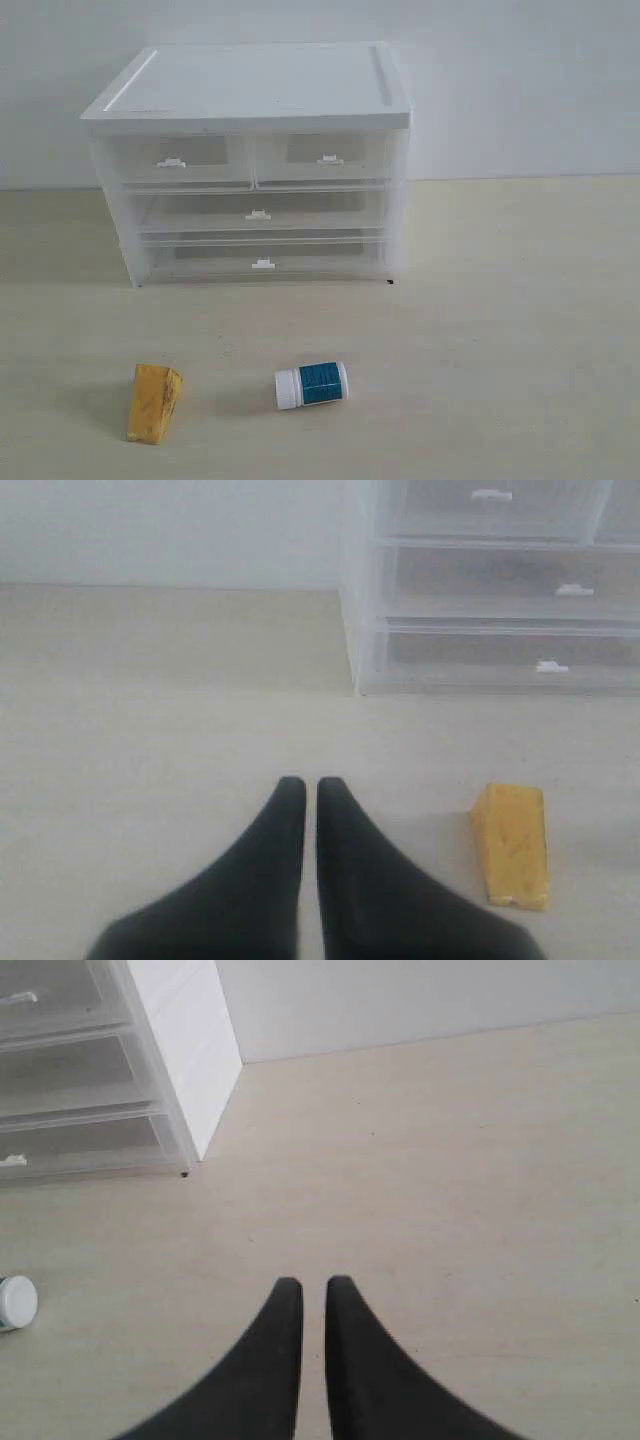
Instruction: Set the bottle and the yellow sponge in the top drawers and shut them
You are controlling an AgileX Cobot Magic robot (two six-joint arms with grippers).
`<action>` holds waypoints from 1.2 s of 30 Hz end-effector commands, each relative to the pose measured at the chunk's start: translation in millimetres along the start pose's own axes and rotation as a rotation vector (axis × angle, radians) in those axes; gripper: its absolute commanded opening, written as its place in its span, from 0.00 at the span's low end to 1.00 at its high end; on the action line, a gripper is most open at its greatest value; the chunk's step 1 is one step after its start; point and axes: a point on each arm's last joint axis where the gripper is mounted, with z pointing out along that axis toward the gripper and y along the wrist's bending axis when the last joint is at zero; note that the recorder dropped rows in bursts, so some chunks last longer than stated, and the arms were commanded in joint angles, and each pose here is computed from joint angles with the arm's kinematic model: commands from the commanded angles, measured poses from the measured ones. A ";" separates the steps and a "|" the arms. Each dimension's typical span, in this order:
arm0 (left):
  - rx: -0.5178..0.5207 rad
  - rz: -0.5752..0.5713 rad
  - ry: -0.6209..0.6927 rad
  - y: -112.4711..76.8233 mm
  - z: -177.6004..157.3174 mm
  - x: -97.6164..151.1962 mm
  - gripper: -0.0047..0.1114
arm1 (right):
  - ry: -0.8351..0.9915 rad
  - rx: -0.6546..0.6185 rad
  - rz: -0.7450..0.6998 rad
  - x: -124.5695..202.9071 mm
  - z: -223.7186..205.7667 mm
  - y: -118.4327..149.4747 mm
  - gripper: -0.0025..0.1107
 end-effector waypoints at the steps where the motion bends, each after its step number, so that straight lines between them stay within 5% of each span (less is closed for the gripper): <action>1: -0.002 -0.011 -0.006 0.1 0.3 0.3 0.07 | -0.013 0.002 -0.007 -0.9 -0.5 -0.1 0.08; 20: -0.002 -0.011 -0.006 0.1 0.3 0.3 0.07 | -0.013 0.002 -0.007 -0.9 -0.5 -0.1 0.08; 21: 0.008 -0.068 -0.002 -0.8 0.2 0.6 0.07 | -0.013 0.002 -0.007 -0.9 -0.5 -0.1 0.08; 28: 0.244 -1.010 0.033 -19.9 -2.3 -6.9 0.07 | -0.013 0.002 -0.007 -0.9 -0.5 -0.1 0.08; 36: 0.279 -1.133 -0.009 -19.7 -2.9 -12.6 0.07 | -0.013 0.002 -0.007 -0.9 -0.5 -0.1 0.08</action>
